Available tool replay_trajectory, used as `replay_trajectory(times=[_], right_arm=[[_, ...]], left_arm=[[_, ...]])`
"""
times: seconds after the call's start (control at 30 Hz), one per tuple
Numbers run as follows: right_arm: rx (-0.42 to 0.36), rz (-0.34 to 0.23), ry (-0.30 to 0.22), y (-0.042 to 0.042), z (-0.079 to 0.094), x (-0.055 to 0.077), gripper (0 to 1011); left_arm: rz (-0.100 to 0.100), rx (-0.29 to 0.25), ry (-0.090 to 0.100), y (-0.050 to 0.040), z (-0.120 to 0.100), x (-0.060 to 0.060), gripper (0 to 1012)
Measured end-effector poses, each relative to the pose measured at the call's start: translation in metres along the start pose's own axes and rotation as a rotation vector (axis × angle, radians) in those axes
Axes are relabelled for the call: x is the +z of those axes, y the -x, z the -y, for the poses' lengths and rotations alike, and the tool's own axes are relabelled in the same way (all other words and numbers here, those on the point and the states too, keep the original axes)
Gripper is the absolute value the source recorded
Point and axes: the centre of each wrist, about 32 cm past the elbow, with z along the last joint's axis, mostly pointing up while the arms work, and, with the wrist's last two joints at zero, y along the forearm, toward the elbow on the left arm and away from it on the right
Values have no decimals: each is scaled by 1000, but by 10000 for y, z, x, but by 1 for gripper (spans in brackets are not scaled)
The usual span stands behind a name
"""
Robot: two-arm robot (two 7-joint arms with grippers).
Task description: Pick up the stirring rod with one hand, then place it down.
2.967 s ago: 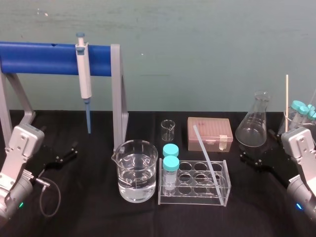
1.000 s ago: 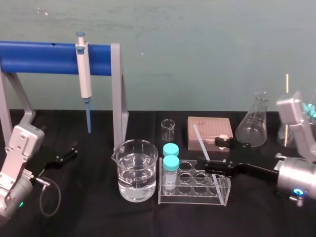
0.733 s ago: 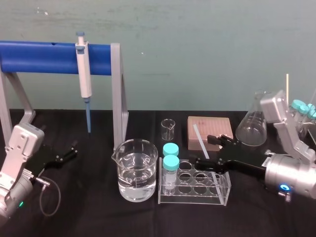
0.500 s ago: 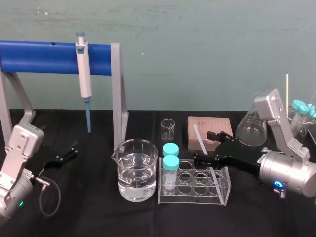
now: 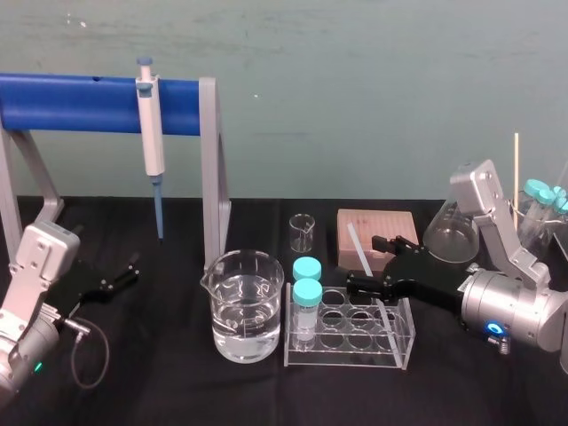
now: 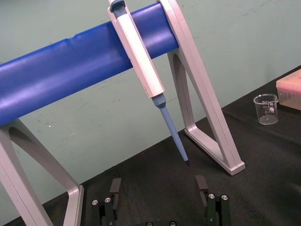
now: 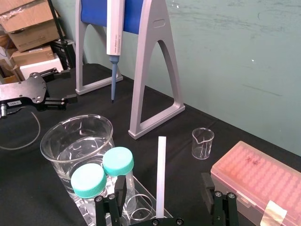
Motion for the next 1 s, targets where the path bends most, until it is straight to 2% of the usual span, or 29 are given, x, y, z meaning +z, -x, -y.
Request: replay_trajectory(times=[0.3, 0.47, 0.53, 0.77, 0.87, 0.93, 1.0], right_arm=[[0, -1, 0, -1, 1, 0, 995], [0, -1, -1, -2, 3, 0, 907], [-1, -2, -1, -2, 4, 0, 824], [-1, -3, -1, -2, 5, -2, 638], [0, -3, -1, -1, 6, -2, 517], [0, -3, -1, -1, 6, -1, 479], [0, -3, -2, -1, 6, -1, 393]], left_arm=[[0, 0, 0, 0, 0, 0, 1000], [0, 0, 0, 0, 0, 0, 1000], [0, 0, 0, 0, 0, 0, 1000], [0, 0, 0, 0, 0, 0, 1000], [0, 0, 0, 0, 0, 0, 1000], [0, 0, 0, 0, 0, 0, 1000], [0, 0, 0, 0, 0, 0, 1000]])
